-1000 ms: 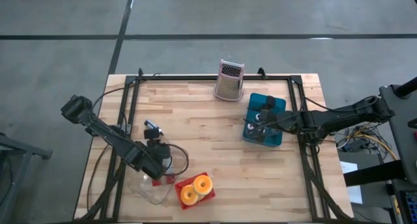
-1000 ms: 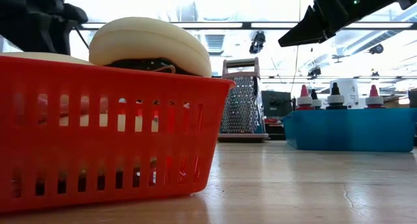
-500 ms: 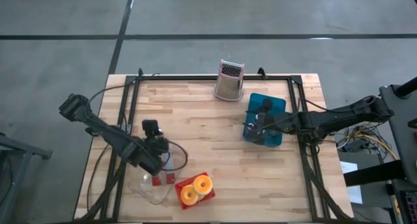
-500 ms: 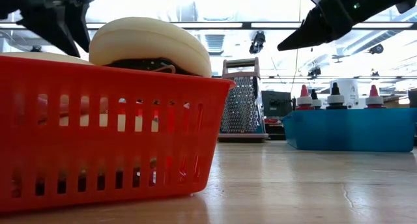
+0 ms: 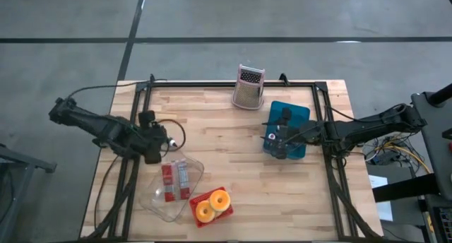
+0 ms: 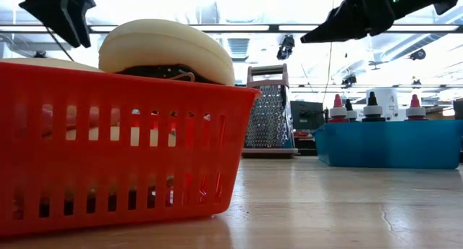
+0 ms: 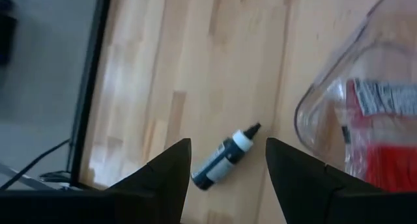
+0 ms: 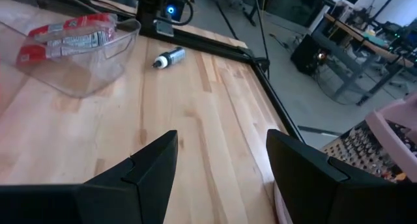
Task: Pick & Place Food Item
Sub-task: Put the black food coloring bottle into the blue bin
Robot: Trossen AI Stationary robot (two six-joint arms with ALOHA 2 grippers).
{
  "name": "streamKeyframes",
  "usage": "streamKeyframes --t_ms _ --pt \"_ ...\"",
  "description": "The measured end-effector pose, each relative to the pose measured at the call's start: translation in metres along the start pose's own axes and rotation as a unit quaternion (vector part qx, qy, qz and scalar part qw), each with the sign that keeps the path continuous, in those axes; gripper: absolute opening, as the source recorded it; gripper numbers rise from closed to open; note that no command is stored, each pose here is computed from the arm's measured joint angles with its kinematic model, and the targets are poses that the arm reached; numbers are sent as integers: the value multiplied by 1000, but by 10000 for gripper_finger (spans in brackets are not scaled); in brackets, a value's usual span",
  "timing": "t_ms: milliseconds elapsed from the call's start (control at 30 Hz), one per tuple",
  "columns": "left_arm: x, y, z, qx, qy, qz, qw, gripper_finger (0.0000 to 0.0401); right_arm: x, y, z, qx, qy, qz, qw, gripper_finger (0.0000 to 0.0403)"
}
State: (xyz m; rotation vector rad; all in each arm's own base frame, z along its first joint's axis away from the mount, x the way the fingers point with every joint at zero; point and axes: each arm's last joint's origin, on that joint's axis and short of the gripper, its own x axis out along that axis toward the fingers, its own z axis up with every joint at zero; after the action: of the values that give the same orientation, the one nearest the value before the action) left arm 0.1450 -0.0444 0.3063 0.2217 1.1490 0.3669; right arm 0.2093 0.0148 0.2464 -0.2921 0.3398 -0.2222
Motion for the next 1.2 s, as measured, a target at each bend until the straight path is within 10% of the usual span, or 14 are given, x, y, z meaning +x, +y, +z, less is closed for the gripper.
streamKeyframes --t_ms 1200 --pt "120 39 -9 122 219 -137 958 202 0 5 -2 -41 -19 75 996 230"
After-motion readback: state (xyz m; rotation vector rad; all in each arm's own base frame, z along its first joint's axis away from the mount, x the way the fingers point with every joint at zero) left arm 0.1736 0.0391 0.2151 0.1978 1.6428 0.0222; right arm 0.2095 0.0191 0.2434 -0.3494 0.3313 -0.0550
